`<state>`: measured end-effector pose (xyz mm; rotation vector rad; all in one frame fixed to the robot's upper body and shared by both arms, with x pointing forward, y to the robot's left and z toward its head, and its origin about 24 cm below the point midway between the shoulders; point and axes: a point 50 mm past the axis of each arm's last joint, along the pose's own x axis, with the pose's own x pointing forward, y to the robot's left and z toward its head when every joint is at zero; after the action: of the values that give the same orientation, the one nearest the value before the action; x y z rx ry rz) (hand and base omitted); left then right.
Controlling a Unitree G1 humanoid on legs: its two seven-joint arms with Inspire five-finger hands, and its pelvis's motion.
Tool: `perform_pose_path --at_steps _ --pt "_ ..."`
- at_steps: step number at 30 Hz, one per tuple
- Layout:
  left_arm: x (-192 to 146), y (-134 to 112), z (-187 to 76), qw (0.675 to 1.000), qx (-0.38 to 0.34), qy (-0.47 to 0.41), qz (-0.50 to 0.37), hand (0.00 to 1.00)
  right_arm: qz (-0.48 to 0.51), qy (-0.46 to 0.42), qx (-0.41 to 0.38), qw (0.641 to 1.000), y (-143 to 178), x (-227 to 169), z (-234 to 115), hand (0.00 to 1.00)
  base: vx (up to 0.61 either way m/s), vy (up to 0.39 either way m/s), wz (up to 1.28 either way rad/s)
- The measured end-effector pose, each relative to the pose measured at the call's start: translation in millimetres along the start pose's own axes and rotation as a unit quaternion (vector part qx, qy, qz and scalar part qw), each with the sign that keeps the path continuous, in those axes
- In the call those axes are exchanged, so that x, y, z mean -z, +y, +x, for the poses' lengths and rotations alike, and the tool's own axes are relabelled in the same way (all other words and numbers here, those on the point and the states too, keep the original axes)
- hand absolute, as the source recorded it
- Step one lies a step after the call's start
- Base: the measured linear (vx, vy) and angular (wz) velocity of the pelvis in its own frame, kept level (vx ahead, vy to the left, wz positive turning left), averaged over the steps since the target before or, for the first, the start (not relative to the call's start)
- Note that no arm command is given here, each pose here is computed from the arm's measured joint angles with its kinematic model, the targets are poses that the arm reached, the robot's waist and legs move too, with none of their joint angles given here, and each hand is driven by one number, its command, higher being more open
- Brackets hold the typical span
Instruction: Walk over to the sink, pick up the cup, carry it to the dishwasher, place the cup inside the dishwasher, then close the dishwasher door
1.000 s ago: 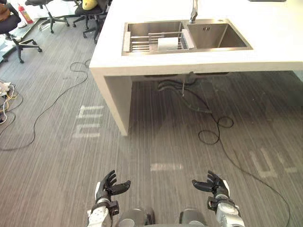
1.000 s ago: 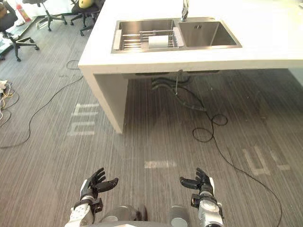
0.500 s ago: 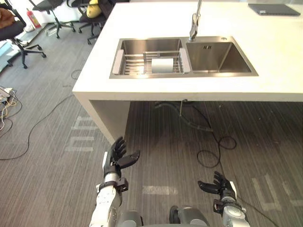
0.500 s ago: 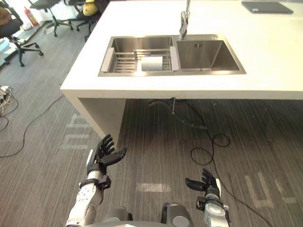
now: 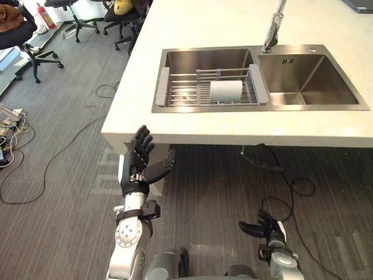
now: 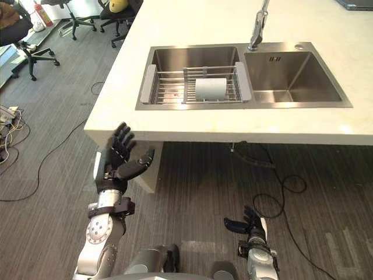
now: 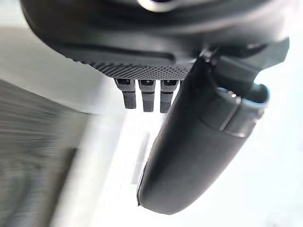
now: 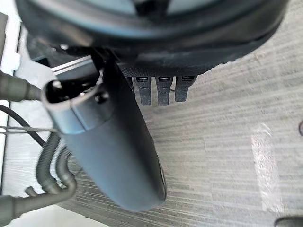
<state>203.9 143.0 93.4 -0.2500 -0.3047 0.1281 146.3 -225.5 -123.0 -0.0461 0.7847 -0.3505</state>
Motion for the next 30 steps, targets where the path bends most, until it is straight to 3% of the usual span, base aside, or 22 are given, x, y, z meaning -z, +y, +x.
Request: perform_pose_path --at_steps 4,10,15,23,30 --pt "-26 -15 0 0.997 0.031 -0.077 -0.002 0.9 -0.018 0.018 -0.023 0.999 13 10 -3 0.9 0.3 -0.063 0.13" --pt "-26 -24 0 0.995 0.045 -0.088 0.017 0.9 -0.038 0.015 -0.043 0.998 20 13 -5 0.9 0.29 -0.287 -0.02" --pt "-15 -33 8 0.995 0.063 -0.074 0.028 0.9 -0.06 0.024 -0.013 0.998 -6 15 -1 0.9 0.24 -0.242 -0.08" --pt "-25 -19 13 0.992 0.044 -0.101 0.067 0.9 -0.04 0.019 -0.02 0.999 -2 24 -12 0.9 0.11 -0.075 -0.05" --pt "-7 1 17 0.981 0.04 -0.065 0.181 0.9 -0.039 0.036 -0.028 0.998 -3 31 -13 0.9 0.16 0.106 -0.06"
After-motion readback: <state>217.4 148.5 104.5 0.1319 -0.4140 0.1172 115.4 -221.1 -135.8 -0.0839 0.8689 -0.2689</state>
